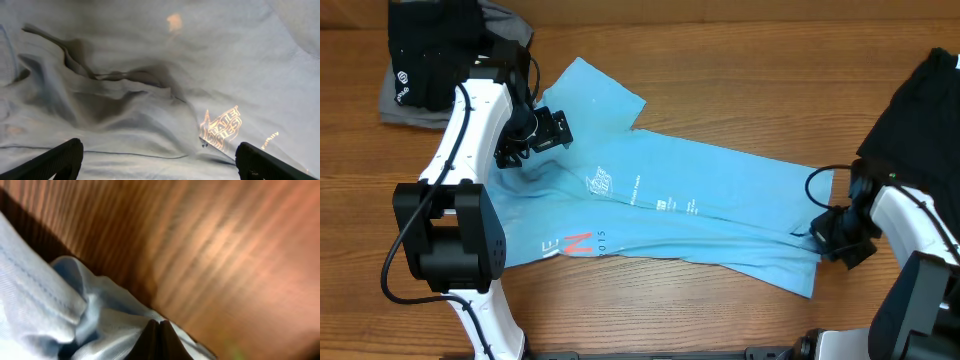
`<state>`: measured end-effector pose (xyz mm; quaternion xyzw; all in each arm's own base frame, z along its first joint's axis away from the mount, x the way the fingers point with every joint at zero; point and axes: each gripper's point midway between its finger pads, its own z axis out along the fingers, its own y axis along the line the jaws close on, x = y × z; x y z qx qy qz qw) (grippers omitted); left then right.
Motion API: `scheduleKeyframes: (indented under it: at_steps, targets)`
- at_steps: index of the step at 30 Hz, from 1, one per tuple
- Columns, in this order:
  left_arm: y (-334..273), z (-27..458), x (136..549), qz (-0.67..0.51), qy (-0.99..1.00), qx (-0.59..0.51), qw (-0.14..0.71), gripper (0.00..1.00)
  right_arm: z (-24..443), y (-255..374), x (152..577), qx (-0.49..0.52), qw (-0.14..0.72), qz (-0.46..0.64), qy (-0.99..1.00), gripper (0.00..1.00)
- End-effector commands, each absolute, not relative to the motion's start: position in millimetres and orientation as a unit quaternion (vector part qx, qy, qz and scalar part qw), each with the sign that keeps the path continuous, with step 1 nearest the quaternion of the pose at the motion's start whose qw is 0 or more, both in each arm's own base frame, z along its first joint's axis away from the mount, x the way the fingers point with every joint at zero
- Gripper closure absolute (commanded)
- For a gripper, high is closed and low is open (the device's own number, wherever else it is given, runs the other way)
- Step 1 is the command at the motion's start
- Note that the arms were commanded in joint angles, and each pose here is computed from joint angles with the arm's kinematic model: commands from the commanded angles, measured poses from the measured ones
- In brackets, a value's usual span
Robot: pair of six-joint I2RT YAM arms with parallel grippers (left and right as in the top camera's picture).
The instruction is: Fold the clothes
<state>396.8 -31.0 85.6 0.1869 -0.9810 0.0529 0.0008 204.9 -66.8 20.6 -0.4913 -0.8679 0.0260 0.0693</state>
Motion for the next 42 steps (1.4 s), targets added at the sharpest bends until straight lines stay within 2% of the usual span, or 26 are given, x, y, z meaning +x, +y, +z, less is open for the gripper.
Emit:
scheduleKeyframes:
  at_steps: [1,7,8,9,10,11,19,23,26,28,29,30,32,33,35,38,42]
  targets:
    - [-32,86,398,0.048,-0.984,0.173,-0.002,0.00,49,-89,221,-0.502,0.041,0.065,-0.862,0.93]
    - [-32,86,396,0.048,-0.984,0.173,0.001,0.00,96,-94,231,-0.513,0.034,0.069,-0.855,0.96]
    - [-32,86,396,0.048,-0.984,0.173,0.001,0.00,101,-95,233,-0.513,0.030,0.069,-0.855,0.95]
    - [-32,86,396,0.048,-0.984,0.173,0.002,0.00,107,-95,234,-0.510,0.027,0.067,-0.857,0.87]
    - [-32,86,396,0.048,-0.984,0.173,0.002,0.00,110,-95,235,-0.501,0.026,0.067,-0.862,0.47]
    - [-32,86,396,0.048,-0.984,0.173,0.002,0.00,112,-95,235,-0.487,0.025,0.066,-0.871,0.00]
    - [-32,86,396,0.049,-0.984,0.173,0.002,0.00,113,-89,225,-0.466,0.051,0.063,-0.881,0.00]
    - [-32,86,394,0.049,-0.984,0.170,0.006,0.00,113,-69,220,-0.459,0.082,0.021,-0.884,0.00]
    - [-35,86,393,0.054,-0.984,0.168,0.009,0.03,111,-42,223,-0.403,0.098,-0.028,-0.909,0.00]
    - [-45,87,390,0.076,-0.986,0.146,0.017,0.07,103,-27,221,-0.366,0.106,-0.032,-0.924,0.05]
    - [-49,88,389,0.083,-0.987,0.136,0.019,0.09,97,-21,221,-0.354,0.106,-0.031,-0.929,0.10]
    - [-53,88,388,0.086,-0.988,0.126,0.021,0.11,91,-16,223,-0.344,0.103,-0.031,-0.933,0.21]
    - [-60,88,383,0.083,-0.990,0.113,0.029,0.20,80,-9,224,-0.333,0.097,-0.032,-0.937,0.50]
    - [-65,88,380,0.083,-0.991,0.099,0.034,0.28,73,-6,223,-0.336,0.098,-0.034,-0.936,0.69]
    - [-75,88,372,0.081,-0.993,0.074,0.045,0.45,62,1,219,-0.350,0.104,-0.046,-0.930,0.94]
    - [-87,88,362,0.077,-0.994,0.057,0.062,0.73,45,9,211,-0.353,0.113,-0.066,-0.926,0.96]
    - [-99,83,358,0.076,-0.994,0.042,0.064,0.94,26,16,199,-0.367,0.127,-0.078,-0.918,0.96]
